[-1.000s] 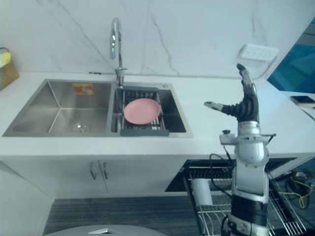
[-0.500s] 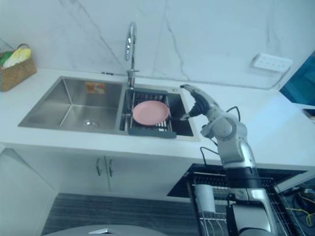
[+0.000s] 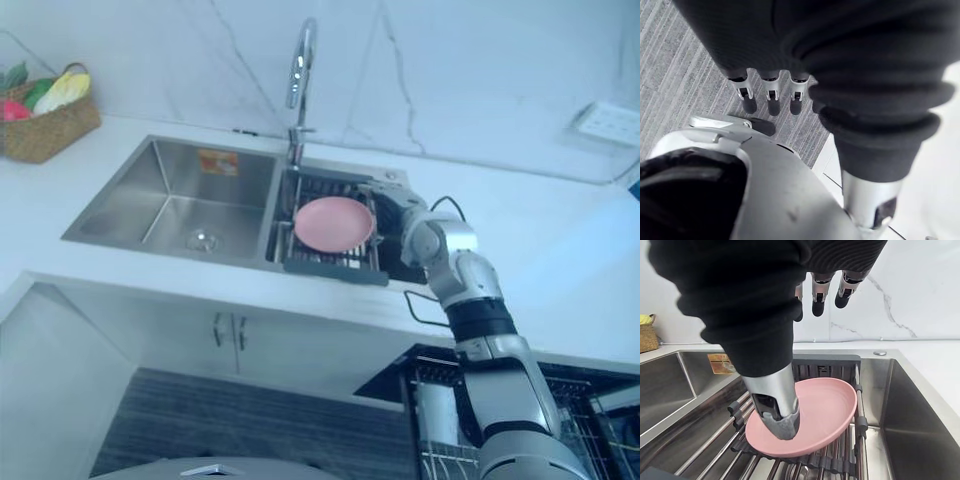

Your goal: Walk over to the sink, pick up the cup, carry it to the dishwasher, place the cup inside the dishwasher, then close the dishwasher door

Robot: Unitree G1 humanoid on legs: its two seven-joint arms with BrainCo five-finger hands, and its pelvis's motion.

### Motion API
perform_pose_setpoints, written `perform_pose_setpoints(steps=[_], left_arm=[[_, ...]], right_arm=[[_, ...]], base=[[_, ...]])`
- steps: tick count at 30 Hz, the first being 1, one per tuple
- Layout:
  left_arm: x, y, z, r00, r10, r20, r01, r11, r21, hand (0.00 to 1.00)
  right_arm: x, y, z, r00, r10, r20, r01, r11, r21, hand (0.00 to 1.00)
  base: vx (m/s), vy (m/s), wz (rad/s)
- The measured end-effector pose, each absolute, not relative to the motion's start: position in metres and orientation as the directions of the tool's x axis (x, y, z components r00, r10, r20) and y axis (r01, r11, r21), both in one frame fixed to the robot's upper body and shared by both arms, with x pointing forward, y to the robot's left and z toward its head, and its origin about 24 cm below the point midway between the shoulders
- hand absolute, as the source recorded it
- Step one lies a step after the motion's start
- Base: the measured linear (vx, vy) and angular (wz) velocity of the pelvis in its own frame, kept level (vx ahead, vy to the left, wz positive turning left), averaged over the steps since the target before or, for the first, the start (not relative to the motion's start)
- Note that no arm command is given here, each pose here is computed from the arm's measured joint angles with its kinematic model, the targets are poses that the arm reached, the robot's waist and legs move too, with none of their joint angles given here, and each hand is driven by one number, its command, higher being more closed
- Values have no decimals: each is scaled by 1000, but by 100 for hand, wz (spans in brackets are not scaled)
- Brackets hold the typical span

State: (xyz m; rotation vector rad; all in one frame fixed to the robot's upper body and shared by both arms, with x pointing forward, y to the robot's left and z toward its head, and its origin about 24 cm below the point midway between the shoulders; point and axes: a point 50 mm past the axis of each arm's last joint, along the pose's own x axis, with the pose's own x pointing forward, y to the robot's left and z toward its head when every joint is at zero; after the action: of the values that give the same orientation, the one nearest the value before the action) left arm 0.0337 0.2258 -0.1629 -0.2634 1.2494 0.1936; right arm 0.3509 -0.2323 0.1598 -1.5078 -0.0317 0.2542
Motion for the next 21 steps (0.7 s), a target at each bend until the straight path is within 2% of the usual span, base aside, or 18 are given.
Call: perform_pose_setpoints(steps=[5, 12, 21], left_arm=[[35, 225, -163, 316, -11, -949, -276, 956, -103, 0], [37, 226, -162, 325, -10, -946, -285, 952, -108, 0], [42, 226, -160, 352, -11, -936, -293, 948, -121, 0]], right_arm=[[356, -229, 157, 970, 182, -159, -161, -7, -987, 0], [357, -234, 141, 965, 155, -213, -213, -17, -977, 0], [358, -237, 142, 980, 123, -157, -149, -74, -986, 0]], base=[[-63, 4, 0], [-41, 11, 2], [64, 9, 7]])
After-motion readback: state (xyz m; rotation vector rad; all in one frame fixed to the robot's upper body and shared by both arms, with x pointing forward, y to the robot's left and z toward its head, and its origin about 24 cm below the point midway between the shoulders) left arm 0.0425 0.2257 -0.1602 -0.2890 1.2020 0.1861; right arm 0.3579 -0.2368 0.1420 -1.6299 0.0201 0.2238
